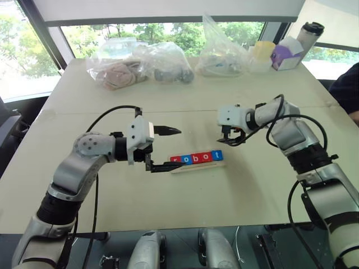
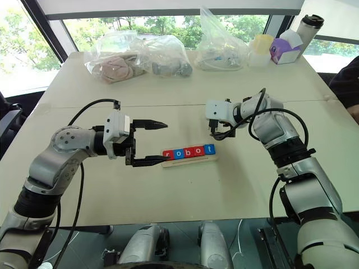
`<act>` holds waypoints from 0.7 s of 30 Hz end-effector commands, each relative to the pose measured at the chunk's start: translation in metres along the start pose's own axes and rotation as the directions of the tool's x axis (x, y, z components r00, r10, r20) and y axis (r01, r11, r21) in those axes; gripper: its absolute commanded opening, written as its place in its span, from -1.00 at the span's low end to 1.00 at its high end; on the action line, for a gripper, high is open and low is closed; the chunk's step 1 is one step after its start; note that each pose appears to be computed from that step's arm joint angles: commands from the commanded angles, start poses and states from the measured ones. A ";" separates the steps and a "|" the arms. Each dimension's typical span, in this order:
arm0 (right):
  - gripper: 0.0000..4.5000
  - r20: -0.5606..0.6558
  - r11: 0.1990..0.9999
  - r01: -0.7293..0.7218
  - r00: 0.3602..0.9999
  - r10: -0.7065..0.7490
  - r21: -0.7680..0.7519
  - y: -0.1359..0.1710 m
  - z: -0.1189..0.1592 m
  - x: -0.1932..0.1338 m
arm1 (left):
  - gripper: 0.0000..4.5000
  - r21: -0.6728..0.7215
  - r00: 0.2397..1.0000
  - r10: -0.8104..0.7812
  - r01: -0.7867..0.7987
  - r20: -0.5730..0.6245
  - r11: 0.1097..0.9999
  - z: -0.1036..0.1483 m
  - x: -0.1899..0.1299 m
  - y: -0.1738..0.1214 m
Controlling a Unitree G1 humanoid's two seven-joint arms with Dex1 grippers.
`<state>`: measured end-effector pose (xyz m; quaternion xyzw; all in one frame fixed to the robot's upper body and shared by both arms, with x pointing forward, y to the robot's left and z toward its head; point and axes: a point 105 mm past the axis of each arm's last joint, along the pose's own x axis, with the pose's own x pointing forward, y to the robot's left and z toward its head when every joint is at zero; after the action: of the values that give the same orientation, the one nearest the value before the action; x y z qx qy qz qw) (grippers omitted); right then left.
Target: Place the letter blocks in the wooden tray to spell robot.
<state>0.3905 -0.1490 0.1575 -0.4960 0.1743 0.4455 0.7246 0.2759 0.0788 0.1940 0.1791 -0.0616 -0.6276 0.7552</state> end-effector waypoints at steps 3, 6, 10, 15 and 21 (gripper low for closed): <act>0.98 0.034 0.999 -0.025 0.999 0.026 -0.028 0.005 0.012 -0.002 | 1.00 0.038 1.000 0.011 -0.012 0.017 0.999 0.009 -0.002 0.002; 0.98 0.044 0.998 -0.047 0.998 0.048 -0.037 0.011 0.015 -0.001 | 1.00 0.037 1.000 0.013 -0.013 0.016 0.999 0.009 -0.002 0.002; 0.98 0.045 0.997 -0.061 0.997 0.063 -0.042 0.016 0.017 0.002 | 1.00 0.036 1.000 0.014 -0.014 0.017 0.999 0.009 -0.002 0.002; 0.98 0.047 0.996 -0.073 0.996 0.076 -0.049 0.019 0.020 0.004 | 1.00 0.034 1.000 0.013 -0.013 0.018 0.999 0.009 -0.002 0.002; 0.98 0.042 0.998 -0.013 0.999 0.016 -0.056 0.005 0.021 0.001 | 1.00 0.033 1.000 0.014 -0.014 0.018 0.999 0.009 -0.002 0.001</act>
<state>0.3762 -0.1311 0.1424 -0.4912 0.1787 0.4836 0.7021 0.2764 0.0789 0.1940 0.1785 -0.0614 -0.6256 0.7570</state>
